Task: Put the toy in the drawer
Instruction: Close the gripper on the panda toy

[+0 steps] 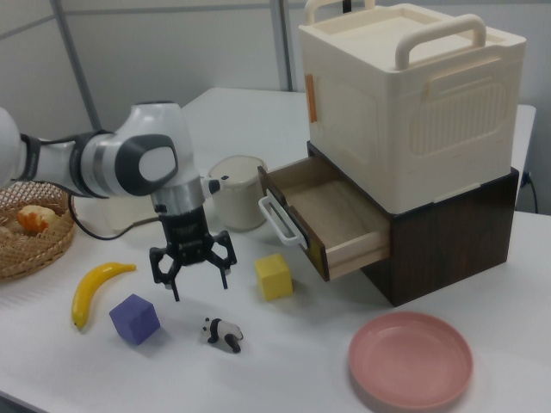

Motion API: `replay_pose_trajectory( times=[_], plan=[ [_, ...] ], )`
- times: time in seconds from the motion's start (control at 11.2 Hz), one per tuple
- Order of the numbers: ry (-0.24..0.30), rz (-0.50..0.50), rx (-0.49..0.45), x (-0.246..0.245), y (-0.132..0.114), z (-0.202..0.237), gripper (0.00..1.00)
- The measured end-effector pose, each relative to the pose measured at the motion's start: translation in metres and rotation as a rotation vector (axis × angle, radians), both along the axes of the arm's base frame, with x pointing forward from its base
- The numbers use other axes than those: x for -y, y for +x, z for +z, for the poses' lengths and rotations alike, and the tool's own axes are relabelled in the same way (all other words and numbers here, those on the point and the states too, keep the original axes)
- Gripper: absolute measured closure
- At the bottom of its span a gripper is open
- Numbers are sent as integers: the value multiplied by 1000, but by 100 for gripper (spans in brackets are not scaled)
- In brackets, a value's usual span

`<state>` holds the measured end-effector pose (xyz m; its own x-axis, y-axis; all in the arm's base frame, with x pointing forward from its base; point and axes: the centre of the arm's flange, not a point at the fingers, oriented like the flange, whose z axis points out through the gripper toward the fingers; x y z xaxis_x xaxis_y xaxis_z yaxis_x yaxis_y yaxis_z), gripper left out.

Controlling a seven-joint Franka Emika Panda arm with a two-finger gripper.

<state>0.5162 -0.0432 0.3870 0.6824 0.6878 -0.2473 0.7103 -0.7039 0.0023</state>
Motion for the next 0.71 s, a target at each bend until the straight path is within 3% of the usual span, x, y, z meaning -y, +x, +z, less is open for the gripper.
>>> replay_pose_trajectory(
  times=[0.71],
  plan=[
    [-65,69,-33,16,13,-68,14]
  ],
)
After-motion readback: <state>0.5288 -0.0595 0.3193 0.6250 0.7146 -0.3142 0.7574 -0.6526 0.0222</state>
